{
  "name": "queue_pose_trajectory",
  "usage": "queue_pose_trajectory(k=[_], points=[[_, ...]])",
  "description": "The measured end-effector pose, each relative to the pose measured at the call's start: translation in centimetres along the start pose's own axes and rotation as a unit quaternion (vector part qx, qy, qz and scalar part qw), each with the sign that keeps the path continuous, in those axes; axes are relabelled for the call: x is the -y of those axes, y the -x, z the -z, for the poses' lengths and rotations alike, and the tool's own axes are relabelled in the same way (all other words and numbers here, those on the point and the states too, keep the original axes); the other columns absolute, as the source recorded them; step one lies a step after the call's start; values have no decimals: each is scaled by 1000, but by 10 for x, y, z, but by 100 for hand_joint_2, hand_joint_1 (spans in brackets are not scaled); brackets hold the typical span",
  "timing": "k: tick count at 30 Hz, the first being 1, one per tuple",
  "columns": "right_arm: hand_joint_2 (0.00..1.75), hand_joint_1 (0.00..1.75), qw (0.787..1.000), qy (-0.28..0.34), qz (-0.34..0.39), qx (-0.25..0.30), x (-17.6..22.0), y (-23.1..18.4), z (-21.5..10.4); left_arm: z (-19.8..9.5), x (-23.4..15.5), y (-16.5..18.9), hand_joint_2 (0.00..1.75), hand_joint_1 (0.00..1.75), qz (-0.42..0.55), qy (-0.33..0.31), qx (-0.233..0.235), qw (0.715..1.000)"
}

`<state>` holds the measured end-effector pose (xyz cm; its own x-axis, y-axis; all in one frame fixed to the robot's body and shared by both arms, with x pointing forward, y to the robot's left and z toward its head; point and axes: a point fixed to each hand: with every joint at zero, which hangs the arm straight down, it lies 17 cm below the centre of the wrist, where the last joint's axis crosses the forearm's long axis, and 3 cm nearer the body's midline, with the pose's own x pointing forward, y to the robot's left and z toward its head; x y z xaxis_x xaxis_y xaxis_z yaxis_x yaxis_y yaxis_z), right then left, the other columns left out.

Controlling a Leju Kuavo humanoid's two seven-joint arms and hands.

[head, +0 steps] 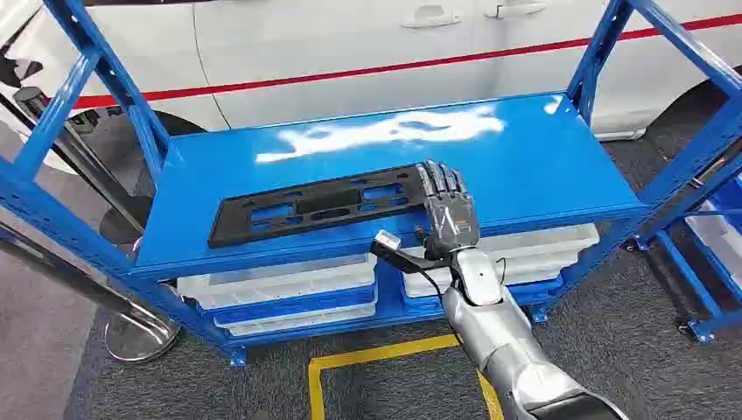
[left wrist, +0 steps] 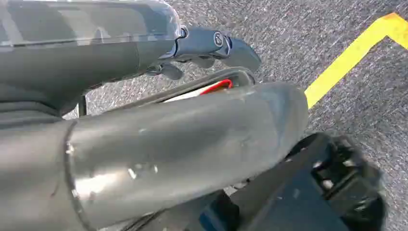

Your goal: Take the parts from the cabinet and place them on the table.

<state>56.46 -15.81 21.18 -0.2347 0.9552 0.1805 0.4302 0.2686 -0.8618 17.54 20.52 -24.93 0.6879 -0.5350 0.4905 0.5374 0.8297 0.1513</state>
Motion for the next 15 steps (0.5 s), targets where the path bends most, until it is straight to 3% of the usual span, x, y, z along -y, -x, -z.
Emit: queue_pose_trajectory(k=[15], points=[[175,0,1000,-7,-1,-1,-5,2,-4,0,3,-9,0,0,6,11,25,1000]])
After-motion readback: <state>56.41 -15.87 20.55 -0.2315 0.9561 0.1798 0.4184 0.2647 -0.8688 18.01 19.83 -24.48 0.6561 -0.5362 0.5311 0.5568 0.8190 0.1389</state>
